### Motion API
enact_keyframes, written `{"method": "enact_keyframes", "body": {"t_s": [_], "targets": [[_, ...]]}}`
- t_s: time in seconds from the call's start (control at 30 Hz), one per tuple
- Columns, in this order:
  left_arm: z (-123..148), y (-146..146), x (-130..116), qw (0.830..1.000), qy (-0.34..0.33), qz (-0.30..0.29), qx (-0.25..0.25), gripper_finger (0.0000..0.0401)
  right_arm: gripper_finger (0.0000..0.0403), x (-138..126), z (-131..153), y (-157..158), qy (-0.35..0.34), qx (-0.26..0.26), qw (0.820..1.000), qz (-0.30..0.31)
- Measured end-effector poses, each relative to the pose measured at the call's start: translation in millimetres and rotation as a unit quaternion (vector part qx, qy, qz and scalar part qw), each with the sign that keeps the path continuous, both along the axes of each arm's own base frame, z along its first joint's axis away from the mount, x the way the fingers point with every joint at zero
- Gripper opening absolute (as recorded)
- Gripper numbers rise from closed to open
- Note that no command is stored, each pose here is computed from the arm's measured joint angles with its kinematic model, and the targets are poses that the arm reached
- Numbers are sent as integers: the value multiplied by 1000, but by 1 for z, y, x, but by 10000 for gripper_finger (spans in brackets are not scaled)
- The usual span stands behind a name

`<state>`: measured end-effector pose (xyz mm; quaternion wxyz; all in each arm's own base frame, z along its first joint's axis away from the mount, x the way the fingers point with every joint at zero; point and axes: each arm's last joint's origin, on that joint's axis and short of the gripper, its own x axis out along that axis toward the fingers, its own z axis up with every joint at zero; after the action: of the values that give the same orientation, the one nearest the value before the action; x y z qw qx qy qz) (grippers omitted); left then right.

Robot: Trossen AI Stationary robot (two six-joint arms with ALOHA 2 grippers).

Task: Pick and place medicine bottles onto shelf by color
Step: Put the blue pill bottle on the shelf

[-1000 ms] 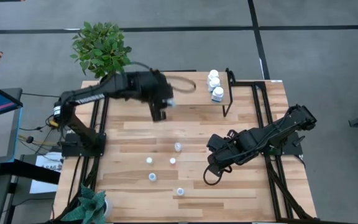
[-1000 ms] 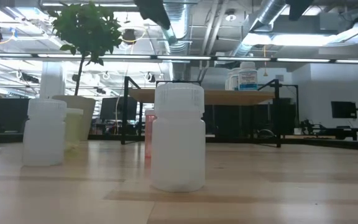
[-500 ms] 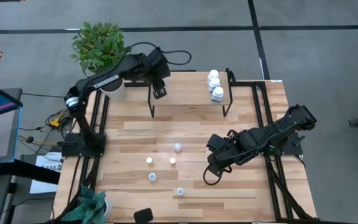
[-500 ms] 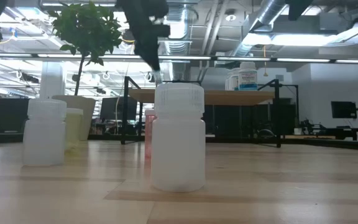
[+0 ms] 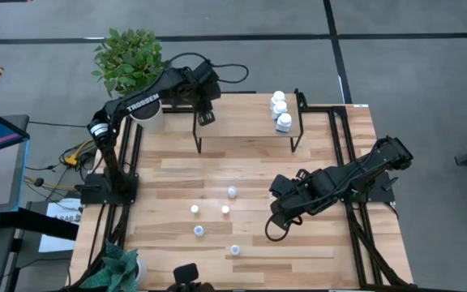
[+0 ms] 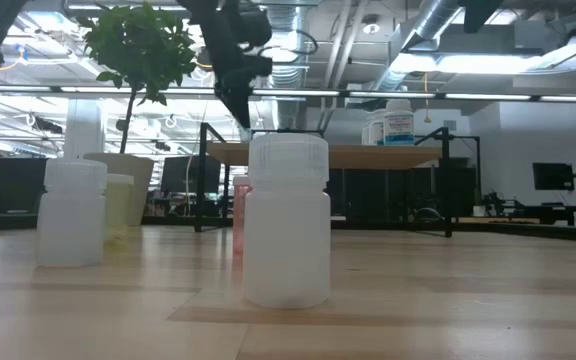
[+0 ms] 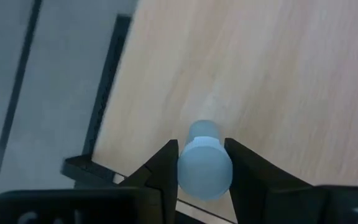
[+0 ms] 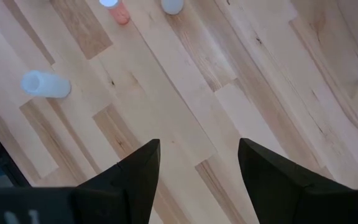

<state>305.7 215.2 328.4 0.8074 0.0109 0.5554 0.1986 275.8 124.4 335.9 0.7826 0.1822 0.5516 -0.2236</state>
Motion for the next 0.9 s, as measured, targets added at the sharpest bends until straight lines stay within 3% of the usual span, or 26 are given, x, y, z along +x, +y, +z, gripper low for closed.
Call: {"method": "enact_keyframes", "body": {"t_s": [0.9], "targets": [[1, -1, 3, 1000, 12, 3, 13, 150, 240, 0, 0, 0, -2, 1, 1000, -1]]}}
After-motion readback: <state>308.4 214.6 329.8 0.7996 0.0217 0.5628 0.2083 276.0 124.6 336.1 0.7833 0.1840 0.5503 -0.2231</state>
